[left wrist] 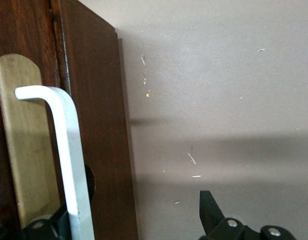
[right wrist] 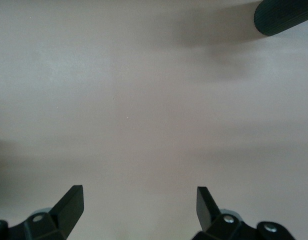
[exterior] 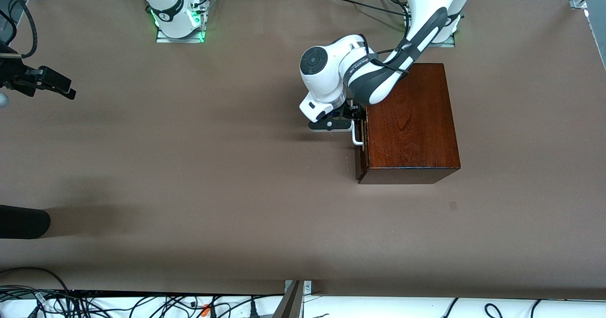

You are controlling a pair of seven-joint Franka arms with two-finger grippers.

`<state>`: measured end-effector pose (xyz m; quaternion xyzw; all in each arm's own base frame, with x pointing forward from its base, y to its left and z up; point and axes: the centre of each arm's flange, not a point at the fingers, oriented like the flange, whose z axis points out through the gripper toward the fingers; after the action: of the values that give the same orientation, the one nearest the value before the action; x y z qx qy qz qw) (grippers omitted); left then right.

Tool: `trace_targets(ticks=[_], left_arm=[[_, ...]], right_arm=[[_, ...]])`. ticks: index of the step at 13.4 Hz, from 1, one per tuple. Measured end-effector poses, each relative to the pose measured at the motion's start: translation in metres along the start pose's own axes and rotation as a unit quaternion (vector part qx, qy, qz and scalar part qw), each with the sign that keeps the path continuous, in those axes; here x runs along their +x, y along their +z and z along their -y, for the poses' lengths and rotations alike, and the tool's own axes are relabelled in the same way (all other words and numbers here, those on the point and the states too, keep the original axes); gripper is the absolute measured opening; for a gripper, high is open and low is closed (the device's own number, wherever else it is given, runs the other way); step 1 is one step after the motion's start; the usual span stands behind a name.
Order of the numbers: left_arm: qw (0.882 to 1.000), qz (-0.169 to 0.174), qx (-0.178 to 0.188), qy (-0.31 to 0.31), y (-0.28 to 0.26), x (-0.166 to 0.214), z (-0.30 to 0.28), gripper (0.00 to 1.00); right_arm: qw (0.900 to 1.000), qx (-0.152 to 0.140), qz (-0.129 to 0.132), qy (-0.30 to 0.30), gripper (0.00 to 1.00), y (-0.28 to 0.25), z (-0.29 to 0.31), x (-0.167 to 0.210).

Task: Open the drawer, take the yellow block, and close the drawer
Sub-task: 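Pull the drawer handle outward with the left gripper to open the drawer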

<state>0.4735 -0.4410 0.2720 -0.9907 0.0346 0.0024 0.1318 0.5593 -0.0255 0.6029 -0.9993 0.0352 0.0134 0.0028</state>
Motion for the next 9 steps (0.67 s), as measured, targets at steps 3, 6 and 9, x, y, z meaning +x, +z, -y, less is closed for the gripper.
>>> trace_targets(ticks=[3, 6, 9], left_arm=[[1.0, -0.007, -0.01, 0.001, -0.003, -0.002, -0.006, 1.0], [1.0, -0.013, -0.017, 0.006, -0.008, -0.011, -0.018, 1.0], [0.999, -0.025, -0.034, 0.004, -0.015, -0.013, -0.027, 1.0]], right_arm=[[1.0, 0.0, 0.0, 0.0, 1.0, 0.0, 0.0, 0.0], [1.0, 0.0, 0.0, 0.0, 1.0, 0.0, 0.0, 0.0], [1.0, 0.0, 0.0, 0.0, 1.0, 0.0, 0.0, 0.0]])
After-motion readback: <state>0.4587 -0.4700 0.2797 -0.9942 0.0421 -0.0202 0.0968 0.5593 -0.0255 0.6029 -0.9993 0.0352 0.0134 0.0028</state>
